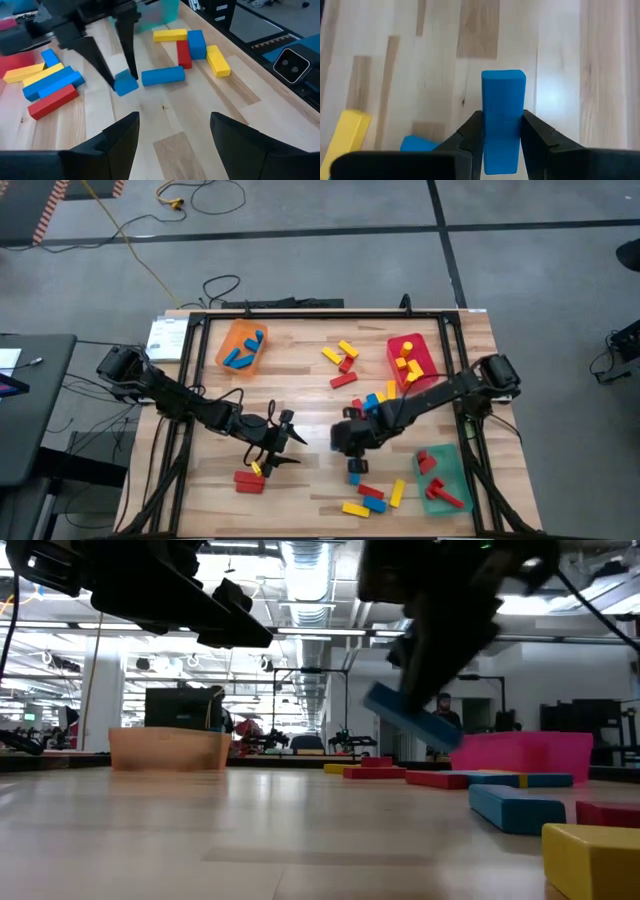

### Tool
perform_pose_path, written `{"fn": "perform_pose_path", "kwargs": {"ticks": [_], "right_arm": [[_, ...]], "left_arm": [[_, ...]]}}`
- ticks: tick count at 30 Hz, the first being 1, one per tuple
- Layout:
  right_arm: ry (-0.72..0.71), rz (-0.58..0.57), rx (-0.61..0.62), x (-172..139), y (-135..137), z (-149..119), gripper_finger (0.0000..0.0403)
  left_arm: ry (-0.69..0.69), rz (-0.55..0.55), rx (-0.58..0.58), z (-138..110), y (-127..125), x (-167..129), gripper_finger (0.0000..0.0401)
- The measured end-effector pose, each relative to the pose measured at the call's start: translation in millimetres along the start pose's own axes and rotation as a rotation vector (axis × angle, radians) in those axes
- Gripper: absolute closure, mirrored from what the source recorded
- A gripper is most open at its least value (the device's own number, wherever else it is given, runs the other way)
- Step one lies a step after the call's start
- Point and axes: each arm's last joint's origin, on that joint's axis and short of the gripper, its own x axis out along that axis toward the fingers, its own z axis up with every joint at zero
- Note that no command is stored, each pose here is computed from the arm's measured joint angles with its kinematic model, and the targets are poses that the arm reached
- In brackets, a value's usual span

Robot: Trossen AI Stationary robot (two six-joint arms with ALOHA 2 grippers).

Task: Sort blocks
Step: Put the blue rectangle block into the orange bin, then put the red rectangle block into the green bin

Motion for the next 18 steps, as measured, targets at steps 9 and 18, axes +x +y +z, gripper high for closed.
{"fn": "perform_pose_path", "kwargs": {"ticks": [9,18], "right_arm": [[-0.161,0.061,-0.075,-2,-16,21,0.0247],[-0.191,0.041,-0.099,-2,-28,26,0.0166]], "left_arm": [[0.043,-0.006,0.012,-4,0,0,0.0161],[0.045,-0.006,0.057,-4,0,0,0.0161]]}}
